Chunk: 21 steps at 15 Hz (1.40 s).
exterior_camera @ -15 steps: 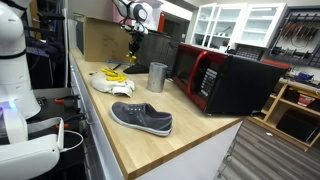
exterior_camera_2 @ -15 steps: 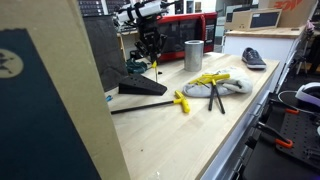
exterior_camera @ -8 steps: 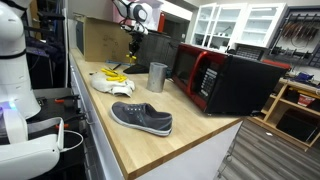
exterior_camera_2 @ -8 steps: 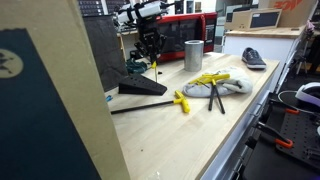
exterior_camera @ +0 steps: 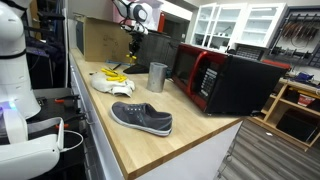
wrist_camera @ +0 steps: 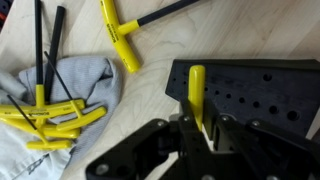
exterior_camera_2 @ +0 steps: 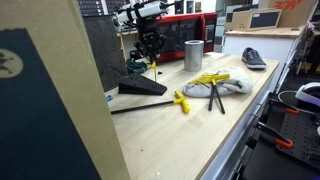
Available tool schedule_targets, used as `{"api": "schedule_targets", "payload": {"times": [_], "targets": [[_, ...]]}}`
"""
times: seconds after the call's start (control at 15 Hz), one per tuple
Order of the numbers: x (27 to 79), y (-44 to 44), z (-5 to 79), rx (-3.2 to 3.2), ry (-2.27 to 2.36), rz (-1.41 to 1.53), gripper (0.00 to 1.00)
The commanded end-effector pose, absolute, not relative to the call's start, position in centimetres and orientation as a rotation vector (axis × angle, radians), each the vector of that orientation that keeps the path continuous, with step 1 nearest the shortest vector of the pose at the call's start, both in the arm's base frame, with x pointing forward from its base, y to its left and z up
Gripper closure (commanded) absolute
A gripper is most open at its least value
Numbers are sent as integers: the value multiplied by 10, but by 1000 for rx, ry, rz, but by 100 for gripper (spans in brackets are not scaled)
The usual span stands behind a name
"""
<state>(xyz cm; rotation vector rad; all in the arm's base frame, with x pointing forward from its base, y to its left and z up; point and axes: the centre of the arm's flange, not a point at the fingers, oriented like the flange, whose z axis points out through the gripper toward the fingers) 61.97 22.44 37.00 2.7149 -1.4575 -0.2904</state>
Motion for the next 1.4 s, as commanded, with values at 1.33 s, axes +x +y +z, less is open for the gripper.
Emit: {"api": "schedule_targets", "payload": {"times": [1.33], "targets": [[624,224,369,2680,-1511,-253,96]]}}
